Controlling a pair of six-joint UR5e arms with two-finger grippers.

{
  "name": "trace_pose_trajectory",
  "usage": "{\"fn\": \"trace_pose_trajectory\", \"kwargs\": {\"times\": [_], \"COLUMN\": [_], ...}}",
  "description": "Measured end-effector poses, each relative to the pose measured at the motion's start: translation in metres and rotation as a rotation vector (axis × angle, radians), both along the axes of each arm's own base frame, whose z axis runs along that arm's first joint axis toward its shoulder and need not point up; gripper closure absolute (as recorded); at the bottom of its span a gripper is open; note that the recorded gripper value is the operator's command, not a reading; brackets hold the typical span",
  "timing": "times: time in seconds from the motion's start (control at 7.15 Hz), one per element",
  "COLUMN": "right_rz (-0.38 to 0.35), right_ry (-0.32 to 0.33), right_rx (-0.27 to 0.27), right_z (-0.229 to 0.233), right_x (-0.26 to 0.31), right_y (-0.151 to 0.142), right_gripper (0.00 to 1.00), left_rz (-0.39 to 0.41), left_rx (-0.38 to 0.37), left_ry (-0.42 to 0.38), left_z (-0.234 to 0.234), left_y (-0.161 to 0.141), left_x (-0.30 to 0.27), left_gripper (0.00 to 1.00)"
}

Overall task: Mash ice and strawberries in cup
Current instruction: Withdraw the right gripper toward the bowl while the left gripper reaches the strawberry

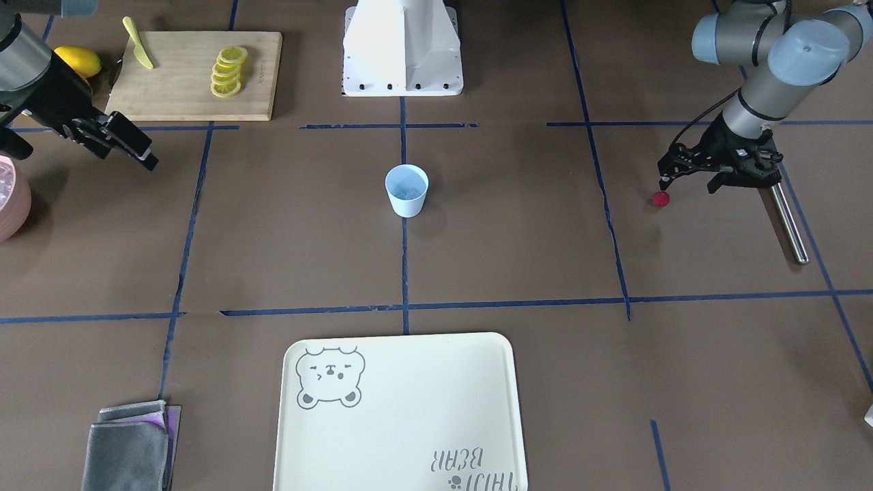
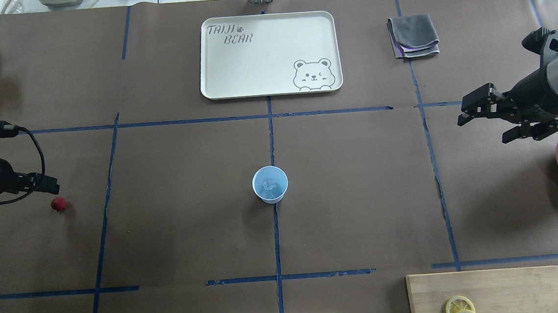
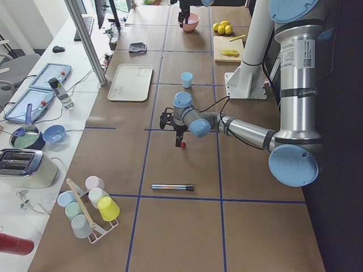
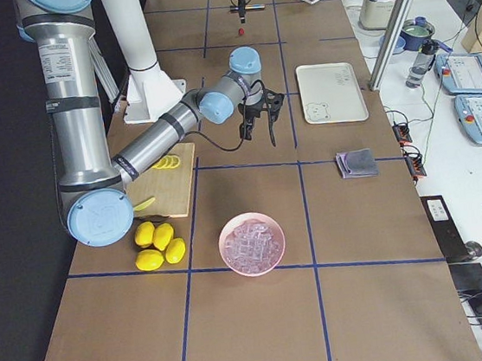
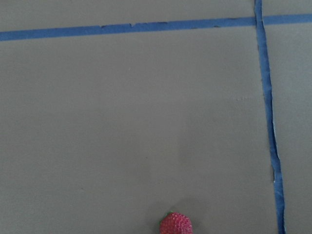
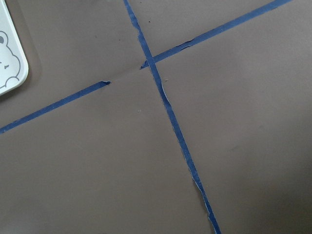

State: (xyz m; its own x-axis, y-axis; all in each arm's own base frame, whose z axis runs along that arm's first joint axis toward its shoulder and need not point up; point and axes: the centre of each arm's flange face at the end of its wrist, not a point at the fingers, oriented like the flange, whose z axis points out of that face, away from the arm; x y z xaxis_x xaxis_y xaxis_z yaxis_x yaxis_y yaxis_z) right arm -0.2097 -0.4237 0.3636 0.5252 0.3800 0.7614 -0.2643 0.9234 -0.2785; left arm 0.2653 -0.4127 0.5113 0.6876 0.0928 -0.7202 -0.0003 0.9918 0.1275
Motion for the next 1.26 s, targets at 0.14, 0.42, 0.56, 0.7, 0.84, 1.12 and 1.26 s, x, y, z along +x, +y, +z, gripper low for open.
{"fn": "trace_pose_trajectory", "kwargs": {"times": [0.14,0.42,0.56,0.7,0.84,1.12,1.26], "right_rz": [0.000,0.000,0.000,0.001,0.002,0.003,0.003], "right_ry": [0.001,0.002,0.001,0.001,0.002,0.002,0.002], "right_rx": [0.001,0.001,0.002,0.003,0.004,0.004,0.004], "right_z": [0.001,0.001,0.001,0.000,0.000,0.000,0.000], "right_x": [0.001,0.001,0.001,0.001,0.001,0.002,0.002], "right_y": [0.000,0.000,0.000,0.000,0.000,0.000,0.000], "right_gripper": [0.00,0.00,0.00,0.00,0.00,0.00,0.00], "left_rz": [0.012,0.037,0.041,0.042,0.043,0.044,0.044], "left_rx": [0.004,0.001,-0.003,-0.005,-0.005,-0.003,-0.002], "left_ry": [-0.016,-0.041,-0.049,-0.052,-0.052,-0.051,-0.051], "left_z": [0.004,0.017,0.022,0.025,0.025,0.024,0.024], "left_y": [0.005,0.009,0.008,0.006,0.004,0.002,0.001], "left_x": [0.013,0.033,0.038,0.042,0.044,0.047,0.048], "left_gripper": [0.00,0.01,0.01,0.01,0.02,0.02,0.04]}}
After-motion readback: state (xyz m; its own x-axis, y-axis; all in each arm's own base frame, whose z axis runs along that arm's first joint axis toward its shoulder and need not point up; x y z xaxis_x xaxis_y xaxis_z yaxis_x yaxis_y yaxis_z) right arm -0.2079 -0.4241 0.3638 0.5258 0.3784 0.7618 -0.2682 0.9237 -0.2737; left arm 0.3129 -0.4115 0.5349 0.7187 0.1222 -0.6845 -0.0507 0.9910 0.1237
